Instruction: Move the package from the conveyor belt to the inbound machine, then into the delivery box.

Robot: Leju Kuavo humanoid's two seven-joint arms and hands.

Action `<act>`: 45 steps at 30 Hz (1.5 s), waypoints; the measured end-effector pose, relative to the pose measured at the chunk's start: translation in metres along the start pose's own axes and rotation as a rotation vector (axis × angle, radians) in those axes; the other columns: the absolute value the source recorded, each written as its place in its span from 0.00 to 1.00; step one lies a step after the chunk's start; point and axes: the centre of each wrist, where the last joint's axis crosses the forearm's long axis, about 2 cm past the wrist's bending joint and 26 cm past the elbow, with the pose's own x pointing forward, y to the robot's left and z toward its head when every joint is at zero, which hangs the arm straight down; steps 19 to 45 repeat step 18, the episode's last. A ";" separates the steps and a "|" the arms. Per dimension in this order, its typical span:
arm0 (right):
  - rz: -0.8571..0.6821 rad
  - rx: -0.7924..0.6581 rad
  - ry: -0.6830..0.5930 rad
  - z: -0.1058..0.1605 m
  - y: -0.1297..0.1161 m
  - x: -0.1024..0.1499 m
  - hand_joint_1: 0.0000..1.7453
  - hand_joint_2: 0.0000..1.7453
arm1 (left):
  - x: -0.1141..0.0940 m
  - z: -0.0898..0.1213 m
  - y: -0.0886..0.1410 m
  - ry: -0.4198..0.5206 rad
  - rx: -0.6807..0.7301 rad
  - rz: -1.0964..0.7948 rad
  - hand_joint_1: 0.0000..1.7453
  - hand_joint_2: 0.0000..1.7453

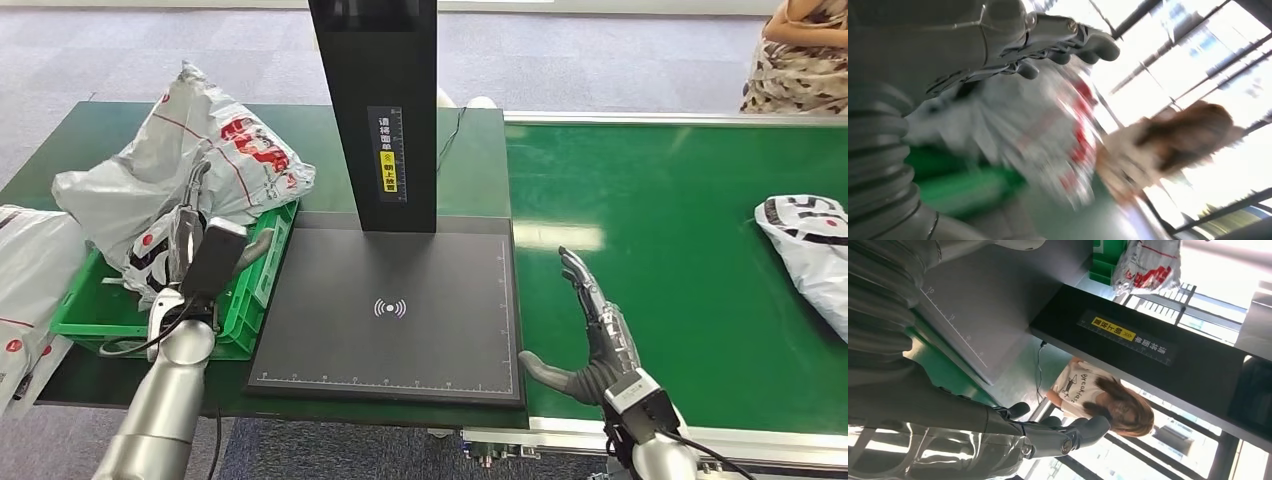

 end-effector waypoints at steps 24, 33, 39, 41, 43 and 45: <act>-0.040 0.008 0.001 0.000 0.006 -0.005 0.00 1.00 | 0.045 0.066 -0.060 -0.064 -0.392 0.748 0.00 1.00; -0.040 0.008 0.001 0.000 0.006 -0.005 0.00 1.00 | 0.045 0.066 -0.060 -0.064 -0.392 0.748 0.00 1.00; -0.040 0.008 0.001 0.000 0.006 -0.005 0.00 1.00 | 0.045 0.066 -0.060 -0.064 -0.392 0.748 0.00 1.00; -0.040 0.008 0.001 0.000 0.006 -0.005 0.00 1.00 | 0.045 0.066 -0.060 -0.064 -0.392 0.748 0.00 1.00; -0.040 0.008 0.001 0.000 0.006 -0.005 0.00 1.00 | 0.045 0.066 -0.060 -0.064 -0.392 0.748 0.00 1.00; -0.040 0.008 0.001 0.000 0.006 -0.005 0.00 1.00 | 0.045 0.066 -0.060 -0.064 -0.392 0.748 0.00 1.00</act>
